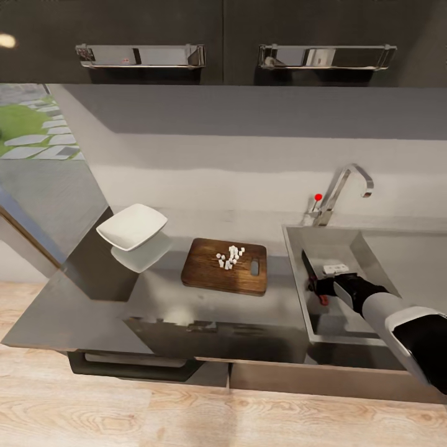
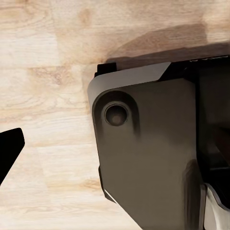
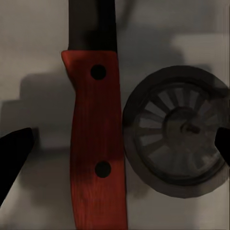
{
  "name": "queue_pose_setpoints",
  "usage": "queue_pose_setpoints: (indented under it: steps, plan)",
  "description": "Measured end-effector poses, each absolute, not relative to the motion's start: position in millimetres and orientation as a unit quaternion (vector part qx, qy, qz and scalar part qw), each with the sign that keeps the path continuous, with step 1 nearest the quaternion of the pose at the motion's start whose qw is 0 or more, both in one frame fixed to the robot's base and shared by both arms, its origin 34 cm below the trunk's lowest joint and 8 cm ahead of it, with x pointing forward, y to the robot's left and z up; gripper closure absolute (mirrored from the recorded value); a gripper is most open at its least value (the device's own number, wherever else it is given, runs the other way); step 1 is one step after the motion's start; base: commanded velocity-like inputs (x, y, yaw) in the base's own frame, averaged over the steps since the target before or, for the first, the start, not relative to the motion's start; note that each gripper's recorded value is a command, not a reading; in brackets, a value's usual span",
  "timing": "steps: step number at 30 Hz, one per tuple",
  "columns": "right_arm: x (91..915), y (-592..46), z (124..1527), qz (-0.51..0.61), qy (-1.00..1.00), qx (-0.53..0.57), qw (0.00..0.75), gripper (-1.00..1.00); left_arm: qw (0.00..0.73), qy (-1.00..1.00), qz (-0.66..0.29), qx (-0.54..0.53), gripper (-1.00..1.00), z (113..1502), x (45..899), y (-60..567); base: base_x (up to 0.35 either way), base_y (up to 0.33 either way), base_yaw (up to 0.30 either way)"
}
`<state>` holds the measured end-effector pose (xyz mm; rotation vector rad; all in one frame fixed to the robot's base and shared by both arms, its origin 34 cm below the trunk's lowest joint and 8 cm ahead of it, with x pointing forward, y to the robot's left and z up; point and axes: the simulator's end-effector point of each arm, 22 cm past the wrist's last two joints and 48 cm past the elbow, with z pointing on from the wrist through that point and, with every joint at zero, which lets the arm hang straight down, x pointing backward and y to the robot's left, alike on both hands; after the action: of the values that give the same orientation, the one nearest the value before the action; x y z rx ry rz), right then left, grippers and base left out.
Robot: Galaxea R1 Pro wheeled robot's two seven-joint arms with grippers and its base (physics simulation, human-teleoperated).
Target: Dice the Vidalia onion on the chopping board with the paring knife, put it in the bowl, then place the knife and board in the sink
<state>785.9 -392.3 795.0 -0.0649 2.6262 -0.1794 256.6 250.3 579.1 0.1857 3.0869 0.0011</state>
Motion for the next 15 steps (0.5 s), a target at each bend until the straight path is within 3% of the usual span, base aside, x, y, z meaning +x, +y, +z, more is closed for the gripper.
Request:
queue_pose_setpoints:
  steps: [15]
  plan:
    - [789.1, -395.0, 798.1, -0.070, 0.965, -0.025, 0.253, -1.00, 0.024, 0.998, 0.000, 0.060, -1.00, 579.0, 256.5, 249.1, 0.000, 0.000, 0.000]
